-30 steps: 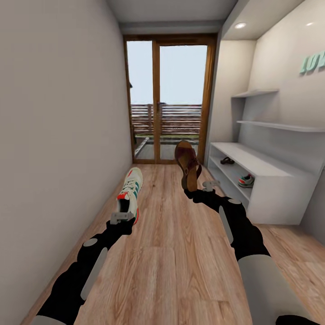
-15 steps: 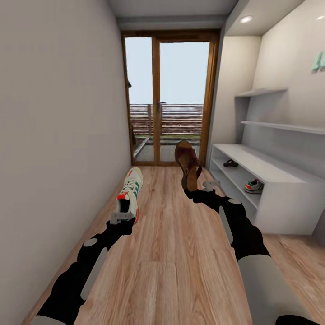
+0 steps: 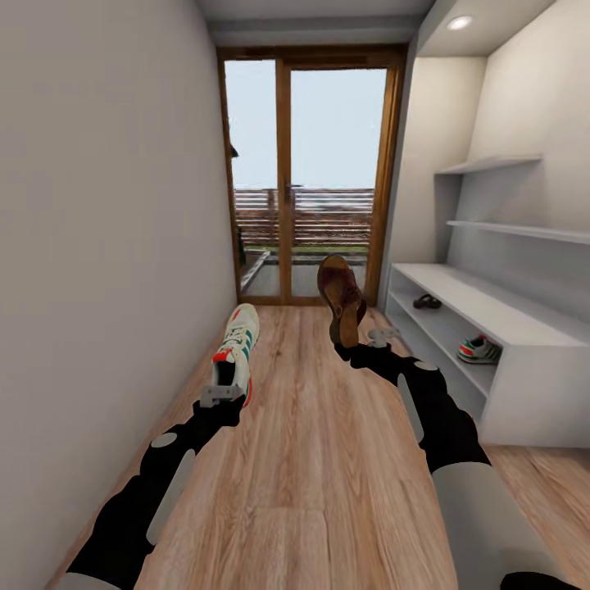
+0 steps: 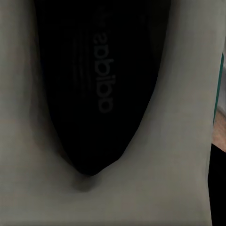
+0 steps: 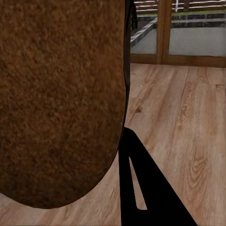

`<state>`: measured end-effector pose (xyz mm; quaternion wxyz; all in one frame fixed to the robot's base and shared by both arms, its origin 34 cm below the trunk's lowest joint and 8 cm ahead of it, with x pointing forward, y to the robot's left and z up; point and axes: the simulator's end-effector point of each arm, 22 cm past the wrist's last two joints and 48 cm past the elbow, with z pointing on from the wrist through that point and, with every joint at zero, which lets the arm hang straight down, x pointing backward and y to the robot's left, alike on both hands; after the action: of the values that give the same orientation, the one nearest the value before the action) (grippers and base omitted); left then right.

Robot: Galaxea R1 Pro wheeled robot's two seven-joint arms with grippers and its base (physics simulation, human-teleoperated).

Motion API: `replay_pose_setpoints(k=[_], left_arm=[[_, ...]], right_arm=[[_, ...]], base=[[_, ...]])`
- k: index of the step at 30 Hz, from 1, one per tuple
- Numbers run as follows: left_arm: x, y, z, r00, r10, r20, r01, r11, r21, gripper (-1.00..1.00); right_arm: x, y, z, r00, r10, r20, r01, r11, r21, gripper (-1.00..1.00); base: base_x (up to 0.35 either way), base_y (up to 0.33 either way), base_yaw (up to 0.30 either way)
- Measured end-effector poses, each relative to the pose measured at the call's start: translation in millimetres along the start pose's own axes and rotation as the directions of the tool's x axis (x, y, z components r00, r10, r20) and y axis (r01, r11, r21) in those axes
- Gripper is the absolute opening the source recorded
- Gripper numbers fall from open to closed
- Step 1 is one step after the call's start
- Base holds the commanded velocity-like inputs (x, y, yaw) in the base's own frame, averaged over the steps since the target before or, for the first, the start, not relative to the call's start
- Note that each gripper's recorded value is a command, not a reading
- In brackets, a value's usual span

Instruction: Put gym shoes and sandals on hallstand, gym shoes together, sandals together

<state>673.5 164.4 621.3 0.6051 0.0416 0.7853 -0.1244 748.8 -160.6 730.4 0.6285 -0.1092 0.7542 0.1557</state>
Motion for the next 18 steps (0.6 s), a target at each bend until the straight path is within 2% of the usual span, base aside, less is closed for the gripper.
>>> replay_pose_setpoints(k=[5,18], left_arm=[[-0.1,-0.1,0.0,1.0,0.0,0.0,0.0,1.0,0.0,-1.0],[-0.2,-0.2,0.1,1.0,0.0,0.0,0.0,1.0,0.0,-1.0]], right_arm=[[0.1,-0.1,-0.1,1.0,0.0,0.0,0.0,1.0,0.0,-1.0],[0.4,-0.1,-0.1,1.0,0.0,-0.001,0.0,1.0,0.0,-1.0]], base=[[0.316,0.157,-0.091],[0.307,0.181,-0.284]])
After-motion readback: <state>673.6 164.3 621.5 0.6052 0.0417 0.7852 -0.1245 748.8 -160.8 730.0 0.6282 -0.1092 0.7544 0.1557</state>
